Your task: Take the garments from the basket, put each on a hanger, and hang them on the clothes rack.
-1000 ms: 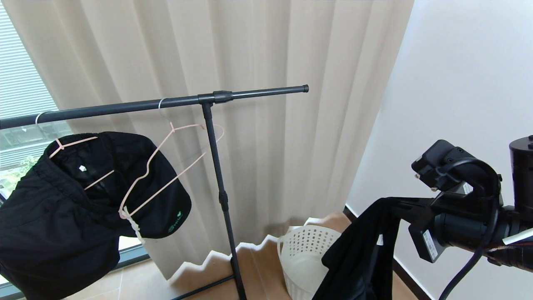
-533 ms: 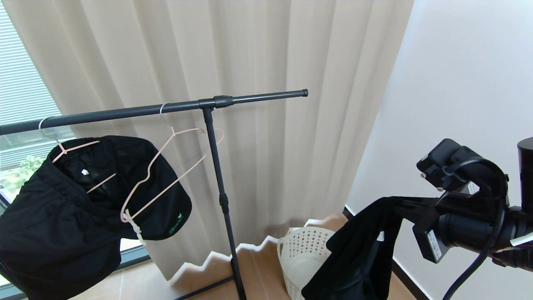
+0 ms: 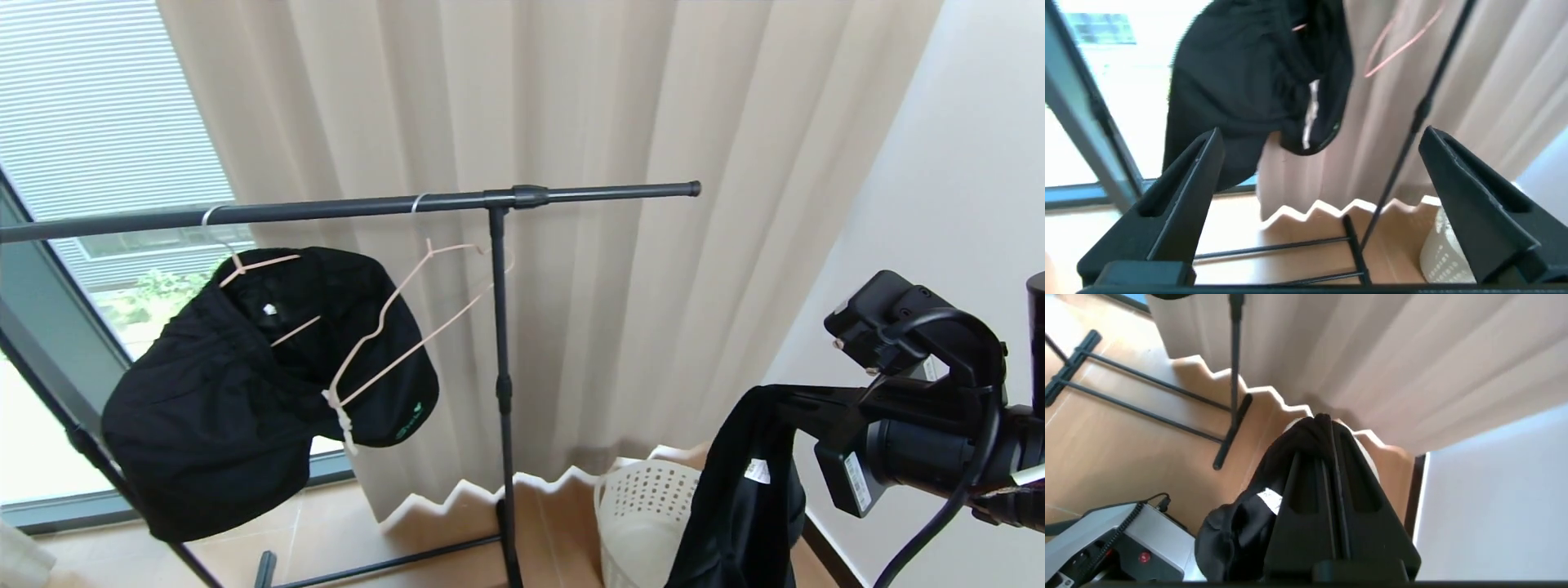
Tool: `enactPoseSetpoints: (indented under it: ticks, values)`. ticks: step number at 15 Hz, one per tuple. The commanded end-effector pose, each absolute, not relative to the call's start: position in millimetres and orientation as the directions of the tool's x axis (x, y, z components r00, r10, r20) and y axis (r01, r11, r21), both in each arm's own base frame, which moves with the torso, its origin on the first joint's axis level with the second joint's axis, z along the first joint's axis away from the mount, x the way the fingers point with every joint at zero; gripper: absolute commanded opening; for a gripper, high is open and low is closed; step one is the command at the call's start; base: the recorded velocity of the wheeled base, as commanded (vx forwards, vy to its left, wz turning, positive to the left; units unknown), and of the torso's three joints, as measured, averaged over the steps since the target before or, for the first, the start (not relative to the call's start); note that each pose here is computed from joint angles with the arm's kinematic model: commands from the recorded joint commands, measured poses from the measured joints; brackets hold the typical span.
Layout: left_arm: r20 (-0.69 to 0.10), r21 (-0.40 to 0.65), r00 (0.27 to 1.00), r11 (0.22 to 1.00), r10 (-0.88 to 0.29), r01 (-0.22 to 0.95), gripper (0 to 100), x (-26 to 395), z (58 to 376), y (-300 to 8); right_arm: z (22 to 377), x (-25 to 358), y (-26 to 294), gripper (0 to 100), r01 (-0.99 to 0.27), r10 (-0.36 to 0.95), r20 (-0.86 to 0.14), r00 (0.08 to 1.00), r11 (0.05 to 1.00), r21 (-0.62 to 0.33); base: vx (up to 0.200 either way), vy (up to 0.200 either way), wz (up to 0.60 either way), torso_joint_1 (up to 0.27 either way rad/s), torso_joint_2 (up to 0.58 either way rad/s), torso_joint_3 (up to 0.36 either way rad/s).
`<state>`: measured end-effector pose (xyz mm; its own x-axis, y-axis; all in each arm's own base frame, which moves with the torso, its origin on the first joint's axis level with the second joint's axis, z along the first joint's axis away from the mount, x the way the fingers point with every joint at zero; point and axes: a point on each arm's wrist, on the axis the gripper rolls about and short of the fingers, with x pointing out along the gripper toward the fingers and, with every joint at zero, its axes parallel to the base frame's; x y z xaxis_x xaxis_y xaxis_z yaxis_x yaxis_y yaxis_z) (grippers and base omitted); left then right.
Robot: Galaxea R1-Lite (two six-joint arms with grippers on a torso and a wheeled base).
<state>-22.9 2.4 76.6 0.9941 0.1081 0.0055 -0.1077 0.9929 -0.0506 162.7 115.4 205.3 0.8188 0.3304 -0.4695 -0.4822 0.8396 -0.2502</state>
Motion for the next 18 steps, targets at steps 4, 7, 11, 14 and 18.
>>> enactPoseSetpoints:
  ticks: [4,7,11,14,18]
  values:
    - [0.005,-0.051,0.994,0.993,0.107,-0.107,100,-22.9,76.4,2.4,204.7,162.8,115.5,0,-0.482,0.329,-0.472,0.818,0.840,-0.250,-0.050,0.000,0.00,0.001,0.00,0.001]
    - [0.005,-0.051,0.994,0.993,0.107,-0.107,100,-22.9,76.4,2.4,204.5,163.1,115.8,0,-0.482,0.329,-0.472,0.818,0.840,-0.250,-0.200,0.067,0.00,0.006,0.00,0.001]
    - [0.005,-0.051,0.994,0.993,0.107,-0.107,100,-22.9,76.4,2.4,205.1,162.6,115.4,0,-0.482,0.330,-0.470,0.819,0.840,-0.250,-0.050,0.200,0.00,-0.008,0.00,0.006]
    - [0.006,-0.050,0.994,0.993,0.107,-0.107,100,-22.9,76.6,2.4,207.1,160.8,114.0,0,-0.480,0.333,-0.462,0.822,0.841,-0.249,0.000,0.000,0.00,0.000,0.00,0.000]
    - [0.006,-0.050,0.994,0.993,0.107,-0.107,100,-22.9,76.6,2.4,206.2,161.2,114.4,0,-0.481,0.332,-0.464,0.821,0.841,-0.249,0.000,0.000,0.00,0.000,0.00,0.000]
